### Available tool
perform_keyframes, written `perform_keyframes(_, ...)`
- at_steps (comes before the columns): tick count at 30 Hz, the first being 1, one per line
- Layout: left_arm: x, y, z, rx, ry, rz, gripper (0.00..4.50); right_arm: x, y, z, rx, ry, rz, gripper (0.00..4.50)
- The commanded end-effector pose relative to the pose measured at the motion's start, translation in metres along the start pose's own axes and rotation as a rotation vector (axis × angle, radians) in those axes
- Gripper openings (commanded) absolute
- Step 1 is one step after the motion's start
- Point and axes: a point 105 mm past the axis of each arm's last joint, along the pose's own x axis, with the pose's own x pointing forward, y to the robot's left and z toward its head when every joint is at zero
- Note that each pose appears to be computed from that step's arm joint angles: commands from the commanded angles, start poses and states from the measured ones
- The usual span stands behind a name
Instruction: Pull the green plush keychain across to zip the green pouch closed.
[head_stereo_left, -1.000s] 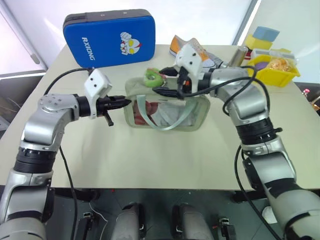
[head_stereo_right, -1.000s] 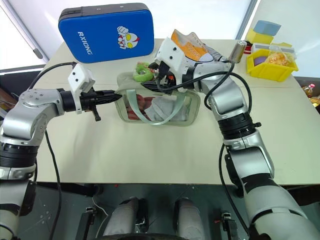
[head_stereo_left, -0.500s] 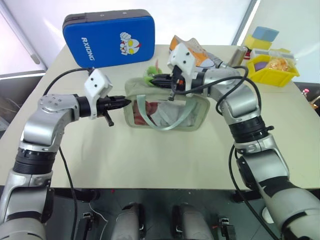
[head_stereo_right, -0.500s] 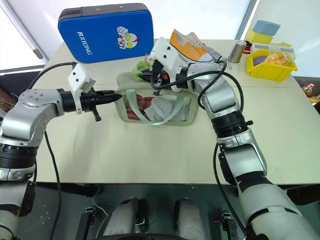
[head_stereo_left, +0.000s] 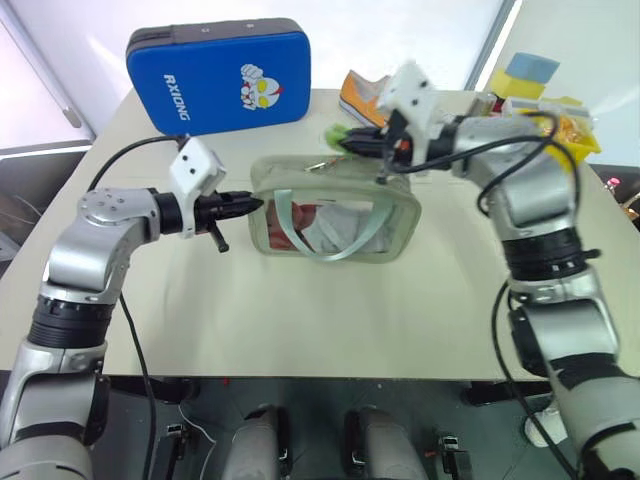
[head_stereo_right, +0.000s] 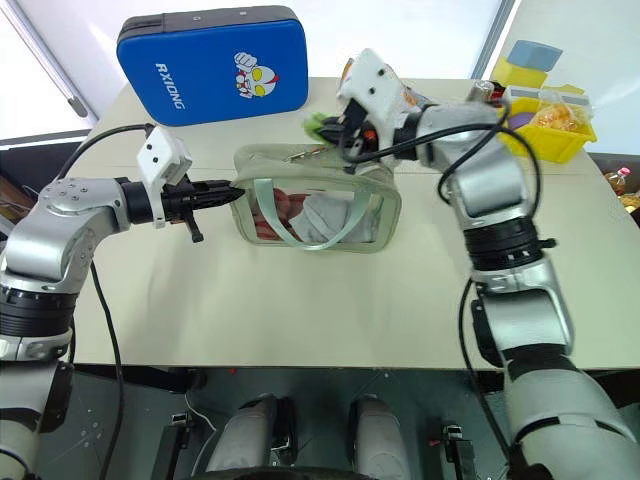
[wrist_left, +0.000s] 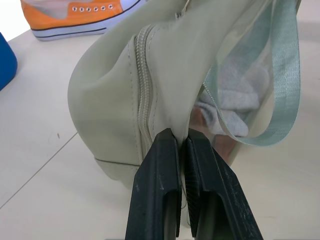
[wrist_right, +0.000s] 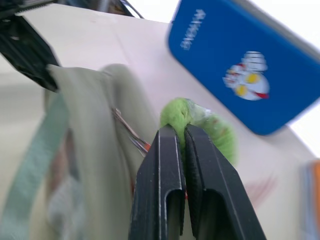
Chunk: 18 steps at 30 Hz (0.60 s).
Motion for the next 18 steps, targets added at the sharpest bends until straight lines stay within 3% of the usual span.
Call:
perform_keyframes(1,-0.004,0.004,0.008,0.033,-0.020,0.023,0.00,-0.030,-0.015,0.007,-0.032,0.015,-0.092,0.09)
perform_keyframes(8,0.000,0.006,0.007,0.033,-0.022,0.015,0.00,-0.073,-0.026,-0.023,-0.048,0.193,-0.200,0.09)
perform_keyframes(13,0.004,0.005,0.006,0.034,-0.028,0.001,0.00,-0.109,-0.032,-0.066,-0.027,0.379,-0.295,0.09)
perform_keyframes(18,0.006,0.003,0.006,0.037,-0.028,-0.011,0.00,-0.120,-0.025,-0.109,0.038,0.477,-0.327,0.09)
